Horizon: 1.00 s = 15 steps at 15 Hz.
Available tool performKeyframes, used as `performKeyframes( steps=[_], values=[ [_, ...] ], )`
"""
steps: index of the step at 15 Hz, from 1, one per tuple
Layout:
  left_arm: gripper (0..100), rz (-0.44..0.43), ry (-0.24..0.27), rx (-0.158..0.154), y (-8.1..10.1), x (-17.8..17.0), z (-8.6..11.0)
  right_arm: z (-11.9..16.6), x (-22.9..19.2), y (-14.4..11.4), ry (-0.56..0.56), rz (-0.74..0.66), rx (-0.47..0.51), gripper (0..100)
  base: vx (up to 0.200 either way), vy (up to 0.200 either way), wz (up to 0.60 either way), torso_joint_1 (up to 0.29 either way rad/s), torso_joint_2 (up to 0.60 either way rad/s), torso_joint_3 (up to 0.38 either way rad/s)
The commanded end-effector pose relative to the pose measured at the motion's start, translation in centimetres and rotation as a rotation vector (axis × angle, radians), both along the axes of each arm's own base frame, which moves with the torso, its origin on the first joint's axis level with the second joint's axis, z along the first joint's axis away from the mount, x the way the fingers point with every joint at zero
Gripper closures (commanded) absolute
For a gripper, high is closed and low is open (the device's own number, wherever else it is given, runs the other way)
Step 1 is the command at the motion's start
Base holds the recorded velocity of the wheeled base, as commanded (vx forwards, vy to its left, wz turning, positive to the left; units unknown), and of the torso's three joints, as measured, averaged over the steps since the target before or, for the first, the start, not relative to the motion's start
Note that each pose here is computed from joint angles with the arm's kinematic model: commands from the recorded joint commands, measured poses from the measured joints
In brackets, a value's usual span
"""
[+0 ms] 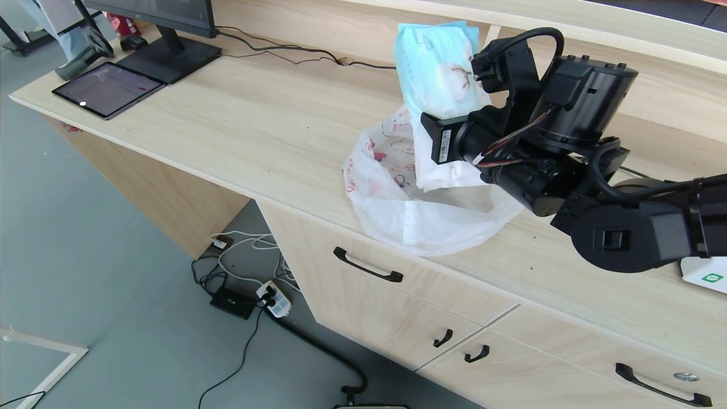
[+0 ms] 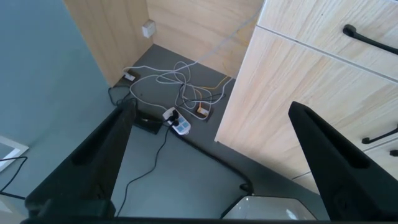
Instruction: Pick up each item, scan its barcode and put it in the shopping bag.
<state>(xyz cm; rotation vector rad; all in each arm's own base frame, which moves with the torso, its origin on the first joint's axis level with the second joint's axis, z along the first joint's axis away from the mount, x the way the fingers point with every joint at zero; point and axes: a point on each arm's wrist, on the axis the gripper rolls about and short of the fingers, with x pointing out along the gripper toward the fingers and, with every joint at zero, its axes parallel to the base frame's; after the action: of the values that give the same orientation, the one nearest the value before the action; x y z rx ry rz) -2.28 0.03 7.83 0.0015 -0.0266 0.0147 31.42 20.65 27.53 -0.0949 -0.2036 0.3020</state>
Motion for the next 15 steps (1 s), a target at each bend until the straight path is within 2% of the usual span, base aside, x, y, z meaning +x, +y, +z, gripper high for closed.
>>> performKeyframes(
  steps=[1, 4, 5, 11, 15],
  values=[
    [0, 0.001, -0.001, 0.0, 0.0, 0.0, 0.0, -0.6, -0.2, -0.2, 0.01, -0.001, -0.018, 100, 0.0, 0.0, 0.0, 0.0, 0.0, 0.0],
    [0, 0.001, -0.001, 0.0, 0.0, 0.0, 0.0, -2.0, -1.2, 0.4, 0.031, 0.026, -0.037, 100, 0.0, 0.0, 0.0, 0.0, 0.0, 0.0],
    [0, -0.001, -0.003, 0.0, 0.0, 0.0, 0.0, -2.0, -1.2, 0.4, 0.032, 0.027, -0.034, 0, 0.0, 0.0, 0.0, 0.0, 0.0, 0.0],
    [0, -0.001, -0.003, 0.0, 0.0, 0.0, 0.0, -1.9, -1.7, 0.1, -0.036, 0.021, -0.014, 0, 0.0, 0.0, 0.0, 0.0, 0.0, 0.0],
    [0, -0.001, -0.001, 0.001, 0.0, 0.0, 0.0, 0.7, -3.7, -0.2, -0.206, 0.029, 0.018, 0, 0.0, 0.0, 0.0, 0.0, 0.0, 0.0]
  ],
)
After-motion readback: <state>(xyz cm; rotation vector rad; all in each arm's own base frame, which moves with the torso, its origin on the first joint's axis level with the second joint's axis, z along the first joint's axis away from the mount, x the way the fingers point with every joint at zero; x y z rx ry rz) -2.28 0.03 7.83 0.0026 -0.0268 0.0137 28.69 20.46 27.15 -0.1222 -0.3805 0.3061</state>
